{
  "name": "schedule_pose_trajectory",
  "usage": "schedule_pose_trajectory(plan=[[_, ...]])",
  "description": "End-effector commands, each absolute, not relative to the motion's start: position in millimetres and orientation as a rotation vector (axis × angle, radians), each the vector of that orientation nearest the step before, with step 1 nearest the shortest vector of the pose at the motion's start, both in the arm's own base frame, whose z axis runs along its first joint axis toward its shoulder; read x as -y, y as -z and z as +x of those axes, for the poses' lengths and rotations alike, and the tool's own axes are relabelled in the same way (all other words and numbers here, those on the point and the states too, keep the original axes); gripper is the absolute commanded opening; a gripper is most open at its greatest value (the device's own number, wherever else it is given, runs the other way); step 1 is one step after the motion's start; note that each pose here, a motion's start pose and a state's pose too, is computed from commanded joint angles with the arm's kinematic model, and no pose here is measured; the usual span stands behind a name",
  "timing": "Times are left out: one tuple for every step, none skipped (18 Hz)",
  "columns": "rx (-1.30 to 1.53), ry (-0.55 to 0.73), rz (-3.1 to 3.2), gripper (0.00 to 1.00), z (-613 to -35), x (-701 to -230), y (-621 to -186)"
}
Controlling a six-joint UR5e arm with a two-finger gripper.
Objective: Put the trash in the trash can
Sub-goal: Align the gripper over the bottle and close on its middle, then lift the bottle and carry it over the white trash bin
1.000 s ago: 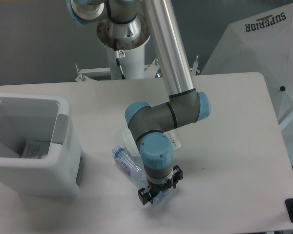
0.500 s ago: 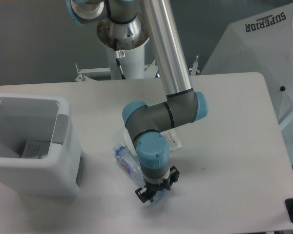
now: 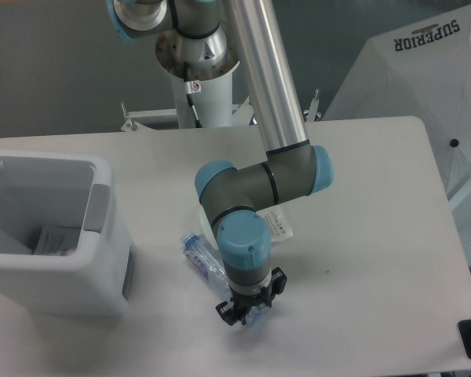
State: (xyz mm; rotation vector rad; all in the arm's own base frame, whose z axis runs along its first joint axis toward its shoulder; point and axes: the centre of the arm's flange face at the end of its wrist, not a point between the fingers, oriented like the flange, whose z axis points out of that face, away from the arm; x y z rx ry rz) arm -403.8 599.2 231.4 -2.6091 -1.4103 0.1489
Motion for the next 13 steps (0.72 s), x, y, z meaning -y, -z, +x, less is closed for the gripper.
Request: schedule_pose_trajectory(plan=[[1.396,-0.162,-2.576,0.64,-403.3,-597.2,-256.7],[1.376,-0.180,-2.548,0.64,-401.3,-594.7,-281.3],[1.351,-0.199,-2.515,0.64,-401.8,-591.9,-308.6],[1.325,-0.219,-2.477,0.64,-402.7,-591.0,-336.4],[1.297,-0.241,-2.428,0.64,-404.2,-592.4,-364.0],[1.274,-0.267,-2.368,0.64,-408.6,-593.3,-389.3],[1.246,-0.292,-2.300,0.64,-411.0,-594.0,-416.3],[1.221,-0.311,-2.239,0.64,-411.8,-593.2,-442.7],[1.197,-0.326,-2.188,0.64,-411.0,-591.1,-467.0],[1.175,-0.339,-2.148,0.64,-408.4,-588.5,-491.4],[1.157,-0.348,-2.115,0.64,-402.8,-584.4,-514.0],[1.145,-0.353,-2.088,0.64,-397.0,-578.8,-533.3],[1.131,-0.357,-2.053,0.64,-390.6,-572.9,-554.0]])
